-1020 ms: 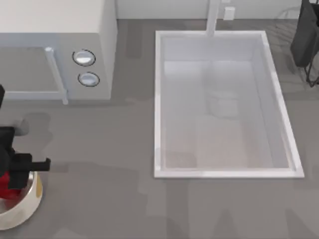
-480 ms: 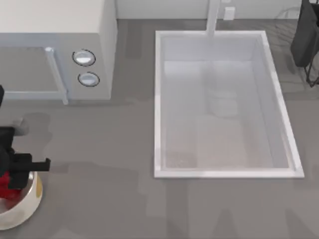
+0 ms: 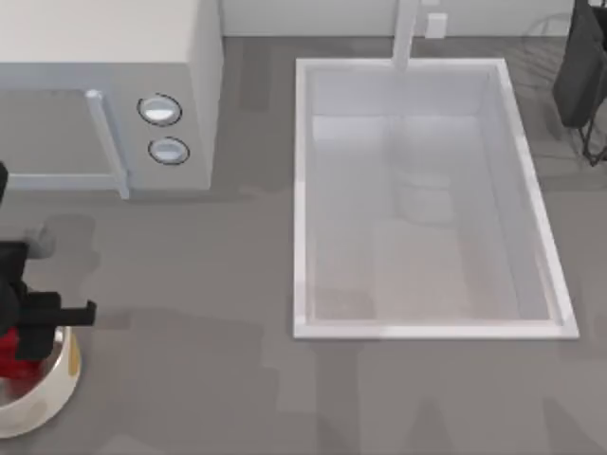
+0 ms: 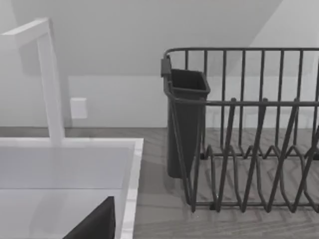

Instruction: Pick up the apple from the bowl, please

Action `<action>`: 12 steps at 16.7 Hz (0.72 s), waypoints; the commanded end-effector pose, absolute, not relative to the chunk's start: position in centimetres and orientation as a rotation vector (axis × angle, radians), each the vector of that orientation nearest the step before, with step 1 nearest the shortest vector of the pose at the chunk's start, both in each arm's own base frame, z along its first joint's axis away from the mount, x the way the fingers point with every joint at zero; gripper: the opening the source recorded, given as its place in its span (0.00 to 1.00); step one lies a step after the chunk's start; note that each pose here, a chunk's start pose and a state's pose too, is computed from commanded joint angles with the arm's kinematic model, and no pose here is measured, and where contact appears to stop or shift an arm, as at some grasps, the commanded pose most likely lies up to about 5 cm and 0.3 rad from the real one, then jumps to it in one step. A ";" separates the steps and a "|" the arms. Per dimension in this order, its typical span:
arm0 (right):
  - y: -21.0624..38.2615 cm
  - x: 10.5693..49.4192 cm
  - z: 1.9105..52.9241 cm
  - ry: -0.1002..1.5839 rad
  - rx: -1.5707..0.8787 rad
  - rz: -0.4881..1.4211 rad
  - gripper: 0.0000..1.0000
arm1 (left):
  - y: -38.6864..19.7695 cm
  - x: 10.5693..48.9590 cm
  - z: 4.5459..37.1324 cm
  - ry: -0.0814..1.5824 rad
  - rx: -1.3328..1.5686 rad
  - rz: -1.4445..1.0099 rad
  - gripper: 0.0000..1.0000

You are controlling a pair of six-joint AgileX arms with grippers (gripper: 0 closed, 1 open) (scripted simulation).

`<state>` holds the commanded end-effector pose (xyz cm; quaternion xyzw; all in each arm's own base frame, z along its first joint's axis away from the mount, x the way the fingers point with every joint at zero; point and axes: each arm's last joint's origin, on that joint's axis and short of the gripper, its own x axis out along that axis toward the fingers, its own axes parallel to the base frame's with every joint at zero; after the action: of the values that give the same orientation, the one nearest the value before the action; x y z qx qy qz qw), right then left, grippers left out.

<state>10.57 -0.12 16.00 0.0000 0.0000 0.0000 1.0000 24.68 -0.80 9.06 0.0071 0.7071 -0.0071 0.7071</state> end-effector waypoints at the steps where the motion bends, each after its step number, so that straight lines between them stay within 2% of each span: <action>1: -0.1 10.6 16.0 0.000 0.000 0.000 1.00 | -0.8 24.7 9.1 1.571 0.016 -0.016 0.00; 7: -0.1 10.6 16.0 0.000 0.000 0.000 1.00 | -0.8 24.7 9.1 1.571 0.016 -0.016 0.00; 8: -0.1 10.6 16.0 0.000 0.000 0.000 1.00 | -0.6 24.6 13.0 1.479 -0.005 -0.012 0.00; 12: -0.1 10.6 16.0 0.000 0.000 0.000 1.00 | -0.6 25.5 14.3 1.490 -0.005 -0.012 0.00</action>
<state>10.57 -0.12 16.00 0.0000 0.0000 0.0000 1.0000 25.50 -0.61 14.27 -0.0023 0.6781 -0.0056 0.7349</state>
